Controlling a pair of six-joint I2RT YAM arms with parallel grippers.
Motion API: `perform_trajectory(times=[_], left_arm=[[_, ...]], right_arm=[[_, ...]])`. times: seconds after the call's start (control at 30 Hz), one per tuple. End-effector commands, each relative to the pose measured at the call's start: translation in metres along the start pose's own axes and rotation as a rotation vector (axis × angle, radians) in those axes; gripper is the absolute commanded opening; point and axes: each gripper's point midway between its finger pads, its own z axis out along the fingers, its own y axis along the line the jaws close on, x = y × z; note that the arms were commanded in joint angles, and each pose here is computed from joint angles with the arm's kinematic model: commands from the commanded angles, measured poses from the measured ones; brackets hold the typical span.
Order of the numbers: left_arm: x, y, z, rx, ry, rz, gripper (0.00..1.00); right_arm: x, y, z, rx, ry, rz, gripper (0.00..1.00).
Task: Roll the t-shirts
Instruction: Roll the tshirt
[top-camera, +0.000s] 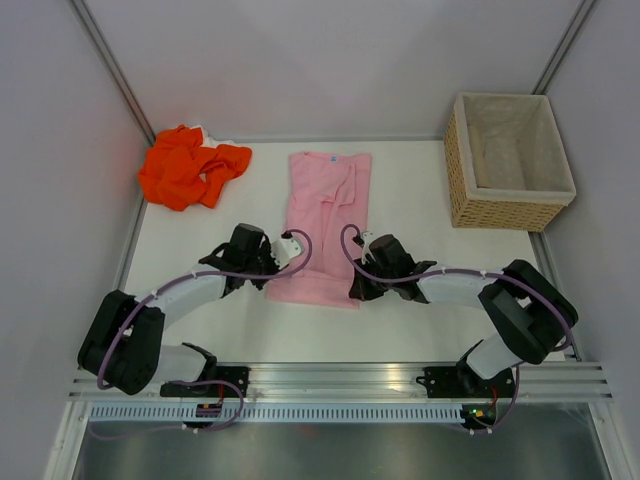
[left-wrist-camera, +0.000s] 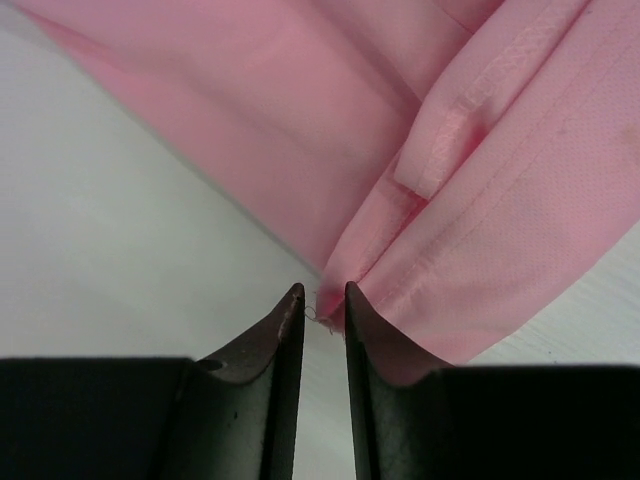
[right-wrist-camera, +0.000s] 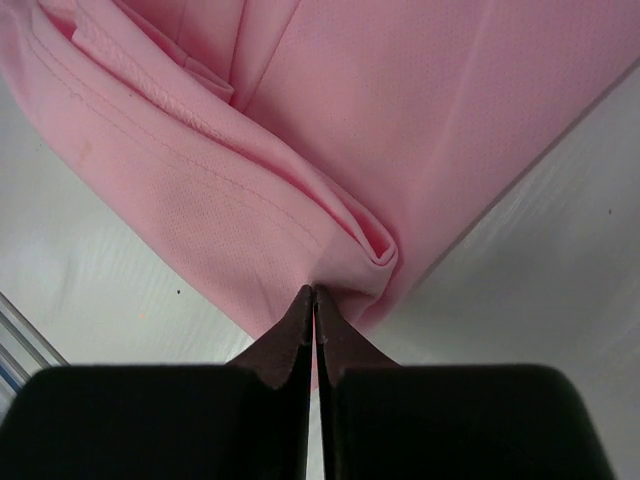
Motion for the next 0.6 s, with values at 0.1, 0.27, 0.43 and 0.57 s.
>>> perform_trajectory(times=[0.1, 0.27, 0.43, 0.57], left_arm=[[-0.01, 0.029, -0.017, -0.176, -0.026, -0.022, 0.24], [-0.065, 0.011, -0.049, -0.113, -0.236, 0.088, 0.4], [-0.045, -0.056, -0.056, 0.003, -0.361, 0.568, 0.66], [-0.007, -0.075, -0.043, 0.063, -0.3, 0.769, 0.71]], right_arm=[[0.009, -0.015, 0.001, 0.063, -0.017, 0.068, 0.06], [-0.004, -0.005, -0.007, 0.035, -0.052, 0.051, 0.07], [-0.003, -0.005, -0.009, 0.031, -0.06, 0.043, 0.08], [0.001, -0.003, -0.009, 0.014, -0.054, 0.051, 0.1]])
